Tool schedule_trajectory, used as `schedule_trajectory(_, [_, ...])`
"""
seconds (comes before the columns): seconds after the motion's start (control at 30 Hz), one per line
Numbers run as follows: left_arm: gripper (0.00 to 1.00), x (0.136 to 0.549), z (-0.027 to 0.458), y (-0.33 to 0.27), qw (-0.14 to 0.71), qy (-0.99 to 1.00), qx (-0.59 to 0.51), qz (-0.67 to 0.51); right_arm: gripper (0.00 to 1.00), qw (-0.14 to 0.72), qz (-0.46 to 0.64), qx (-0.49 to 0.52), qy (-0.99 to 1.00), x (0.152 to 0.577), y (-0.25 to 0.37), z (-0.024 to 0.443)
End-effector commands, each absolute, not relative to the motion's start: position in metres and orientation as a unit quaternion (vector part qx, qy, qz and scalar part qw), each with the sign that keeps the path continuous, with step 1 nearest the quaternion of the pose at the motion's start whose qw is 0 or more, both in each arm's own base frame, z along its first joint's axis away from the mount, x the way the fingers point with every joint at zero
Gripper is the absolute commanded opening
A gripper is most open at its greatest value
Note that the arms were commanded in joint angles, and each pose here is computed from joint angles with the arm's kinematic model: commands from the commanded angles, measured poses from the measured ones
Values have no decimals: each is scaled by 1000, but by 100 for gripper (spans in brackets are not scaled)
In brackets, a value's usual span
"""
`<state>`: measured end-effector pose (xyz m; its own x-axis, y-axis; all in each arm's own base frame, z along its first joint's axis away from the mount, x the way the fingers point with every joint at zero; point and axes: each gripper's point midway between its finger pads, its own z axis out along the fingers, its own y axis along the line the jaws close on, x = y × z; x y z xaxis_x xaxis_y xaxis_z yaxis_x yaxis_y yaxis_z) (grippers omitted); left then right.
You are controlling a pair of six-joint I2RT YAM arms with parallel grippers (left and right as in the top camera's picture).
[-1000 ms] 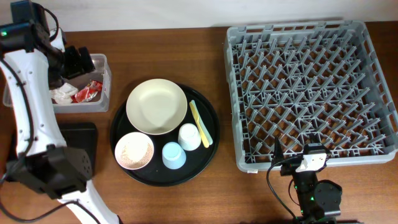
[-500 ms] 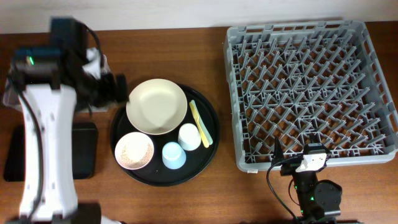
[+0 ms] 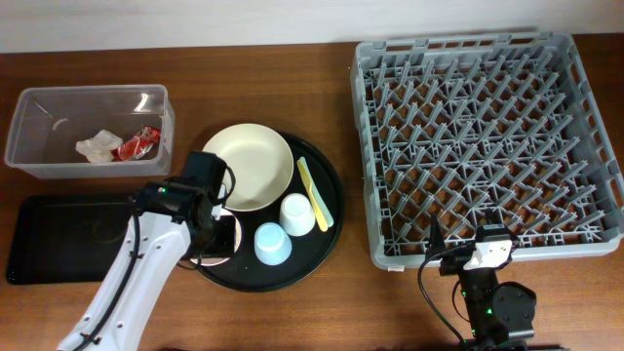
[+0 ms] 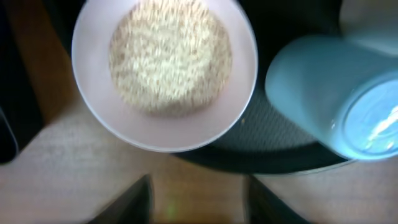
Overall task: Sort waste into correct bins and load items into the dishwasher rack
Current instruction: 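Lower the left gripper to the pink rice bowl rim and grasp it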
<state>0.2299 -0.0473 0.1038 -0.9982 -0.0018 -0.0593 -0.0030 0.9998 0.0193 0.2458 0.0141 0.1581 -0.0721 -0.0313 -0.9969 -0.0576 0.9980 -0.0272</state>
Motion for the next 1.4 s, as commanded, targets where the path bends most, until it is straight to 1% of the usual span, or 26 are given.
schedule_trajectory(0.0, [74,234,108,-55,47,999,-1,-14,98,679,13,-31,733,246,16,156])
schedule_trajectory(0.03, [97,237,108,-56,51,999,-2,-16,98,679,14,-31,733,246,16,156])
schedule_trajectory(0.07, [99,238,108,-59,53,998,-7,-23,98,679,13,-31,733,246,16,156])
schedule_trajectory(0.27, [99,246,109,-61,67,997,-16,-28,98,679,13,-31,733,246,16,156])
schedule_trajectory(0.3, [94,247,109,-60,71,997,-16,-24,98,679,14,-31,733,246,16,156])
schedule_trajectory(0.33, [76,249,109,-57,75,997,-17,-16,98,679,14,-31,733,246,16,156])
schedule_trajectory(0.37, [65,249,109,-55,77,997,-17,-9,98,679,13,-31,733,246,16,156])
schedule_trajectory(0.4, [51,250,109,-54,77,997,-18,-8,98,679,14,-31,733,246,16,156])
schedule_trajectory(0.43, [48,251,110,-54,79,997,-19,-9,98,679,14,-31,733,246,16,156])
schedule_trajectory(0.53, [48,253,108,-55,83,996,-28,-10,98,679,13,-31,733,246,16,156])
schedule_trajectory(0.73, [47,259,84,-57,97,994,-44,-15,98,679,14,-31,733,246,16,156])
schedule_trajectory(0.97, [44,268,80,-59,113,992,-52,-21,98,679,13,-31,733,246,16,156])
schedule_trajectory(1.03, [44,270,75,-59,107,991,-74,-22,98,679,13,-31,733,246,16,156])
schedule_trajectory(1.2, [44,268,54,-61,74,995,-73,-14,98,679,13,-31,733,246,16,156])
schedule_trajectory(1.37, [44,276,51,-65,83,992,-89,-18,98,679,14,-31,733,246,16,156])
